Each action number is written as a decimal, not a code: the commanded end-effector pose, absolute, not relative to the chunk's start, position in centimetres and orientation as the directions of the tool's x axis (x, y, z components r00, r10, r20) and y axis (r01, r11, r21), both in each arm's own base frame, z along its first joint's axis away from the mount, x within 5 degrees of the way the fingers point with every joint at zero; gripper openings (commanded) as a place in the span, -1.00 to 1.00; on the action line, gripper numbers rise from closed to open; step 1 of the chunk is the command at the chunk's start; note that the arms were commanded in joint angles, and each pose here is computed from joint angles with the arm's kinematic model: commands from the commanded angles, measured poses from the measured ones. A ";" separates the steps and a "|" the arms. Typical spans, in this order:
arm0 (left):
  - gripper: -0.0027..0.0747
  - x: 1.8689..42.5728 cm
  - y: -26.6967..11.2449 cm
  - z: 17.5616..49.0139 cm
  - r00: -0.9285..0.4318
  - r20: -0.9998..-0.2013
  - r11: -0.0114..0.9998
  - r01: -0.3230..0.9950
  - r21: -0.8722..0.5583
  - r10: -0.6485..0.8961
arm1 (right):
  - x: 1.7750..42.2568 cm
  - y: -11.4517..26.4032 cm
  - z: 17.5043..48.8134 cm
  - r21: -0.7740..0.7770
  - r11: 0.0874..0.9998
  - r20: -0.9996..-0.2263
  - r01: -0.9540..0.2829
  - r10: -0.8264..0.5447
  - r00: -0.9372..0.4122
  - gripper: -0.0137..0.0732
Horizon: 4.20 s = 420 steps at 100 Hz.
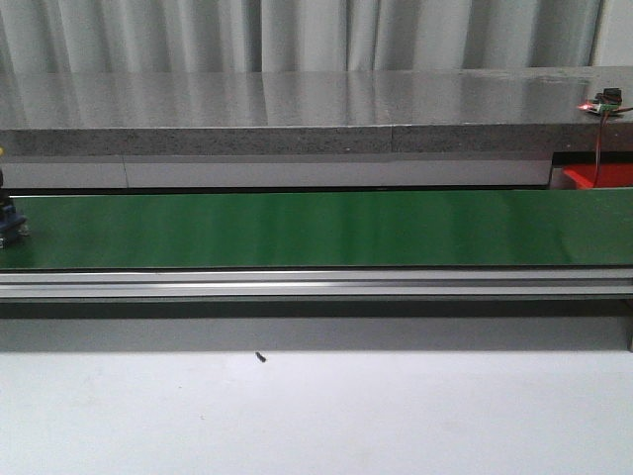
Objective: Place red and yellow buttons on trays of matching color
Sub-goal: 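Set the yellow button on the conveyor start and open the left gripper, then grasp a second yellow button with the left gripper and set it on the belt, then move the right gripper above the first yellow button arriving on the belt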
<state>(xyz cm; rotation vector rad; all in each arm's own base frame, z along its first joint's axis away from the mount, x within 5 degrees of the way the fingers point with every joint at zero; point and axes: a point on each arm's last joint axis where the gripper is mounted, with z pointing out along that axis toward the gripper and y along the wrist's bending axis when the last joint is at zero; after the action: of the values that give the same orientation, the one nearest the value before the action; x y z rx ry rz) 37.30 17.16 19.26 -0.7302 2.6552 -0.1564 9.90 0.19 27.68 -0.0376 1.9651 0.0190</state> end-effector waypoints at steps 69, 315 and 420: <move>-0.53 34.9 15.5 30.3 -0.686 -0.577 0.891 -0.406 -0.204 -0.444 | 10.1 0.1 29.1 -0.019 1.000 -0.954 -0.023 -0.025 -0.300 -0.95; -0.98 25.3 -0.2 41.3 -0.678 -0.735 0.983 0.134 -0.127 -0.003 | 10.1 0.1 29.1 -0.019 1.000 -0.954 -0.023 -0.025 -0.300 -0.95; -0.98 8.4 -2.5 33.9 -0.398 -0.917 0.962 0.260 -0.087 0.025 | 10.2 0.0 29.2 -0.017 1.000 -0.958 -0.019 -0.022 -0.286 -0.95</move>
<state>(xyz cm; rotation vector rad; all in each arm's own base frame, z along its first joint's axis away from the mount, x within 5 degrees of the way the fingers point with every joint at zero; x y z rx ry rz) 9.18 -2.51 32.93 0.2208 2.0901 -0.2412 9.91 0.18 27.69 -0.0373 1.9632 0.0186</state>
